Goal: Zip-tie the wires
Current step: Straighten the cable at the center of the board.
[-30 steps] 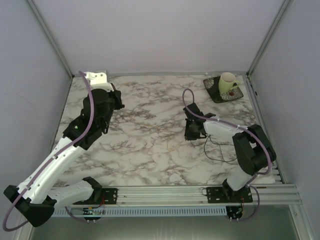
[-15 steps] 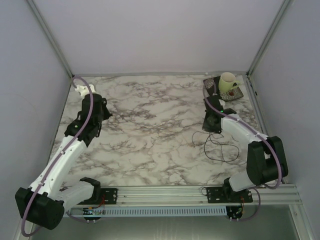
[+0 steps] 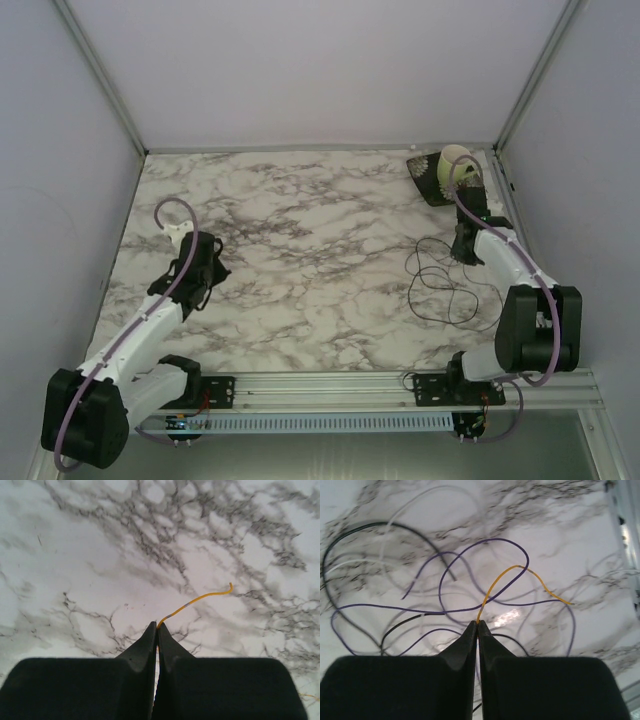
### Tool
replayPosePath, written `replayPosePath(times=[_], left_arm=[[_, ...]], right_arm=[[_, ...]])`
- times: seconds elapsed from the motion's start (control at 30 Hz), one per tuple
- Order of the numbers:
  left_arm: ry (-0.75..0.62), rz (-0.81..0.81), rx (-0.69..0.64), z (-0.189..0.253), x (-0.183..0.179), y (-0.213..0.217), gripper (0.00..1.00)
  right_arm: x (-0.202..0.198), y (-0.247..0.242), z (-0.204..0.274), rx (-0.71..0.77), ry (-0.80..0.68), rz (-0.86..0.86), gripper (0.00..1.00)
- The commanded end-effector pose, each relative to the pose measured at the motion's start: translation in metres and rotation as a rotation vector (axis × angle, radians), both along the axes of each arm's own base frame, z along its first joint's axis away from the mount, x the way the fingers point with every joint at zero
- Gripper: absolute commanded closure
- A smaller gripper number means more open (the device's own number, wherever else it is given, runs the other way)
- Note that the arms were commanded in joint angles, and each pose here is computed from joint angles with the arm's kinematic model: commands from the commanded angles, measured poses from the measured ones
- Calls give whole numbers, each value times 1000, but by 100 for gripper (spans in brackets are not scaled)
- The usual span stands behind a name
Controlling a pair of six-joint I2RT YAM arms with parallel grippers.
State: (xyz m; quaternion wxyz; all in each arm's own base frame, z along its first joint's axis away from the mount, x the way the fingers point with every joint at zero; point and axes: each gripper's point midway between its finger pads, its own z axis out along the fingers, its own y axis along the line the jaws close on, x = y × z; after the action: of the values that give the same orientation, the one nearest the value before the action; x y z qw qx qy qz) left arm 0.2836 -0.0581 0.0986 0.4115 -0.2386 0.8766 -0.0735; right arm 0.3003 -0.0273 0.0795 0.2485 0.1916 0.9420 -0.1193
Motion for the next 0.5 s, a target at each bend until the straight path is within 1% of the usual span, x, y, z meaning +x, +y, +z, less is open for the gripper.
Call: replayPosePath(times=[0.0,0.33,0.47], left_arm=[[-56,18,-91,-1,11,-11,100],[-21,75,-68,-32,7,-1,100],[-1,79,-69,-44,4,-1,100]], right_arm=[[5,-32,15,-101,-2,-50,100],[-2,-70,2,-240,97,-118,100],[-2,-77,-5,-258,121,-130,100]])
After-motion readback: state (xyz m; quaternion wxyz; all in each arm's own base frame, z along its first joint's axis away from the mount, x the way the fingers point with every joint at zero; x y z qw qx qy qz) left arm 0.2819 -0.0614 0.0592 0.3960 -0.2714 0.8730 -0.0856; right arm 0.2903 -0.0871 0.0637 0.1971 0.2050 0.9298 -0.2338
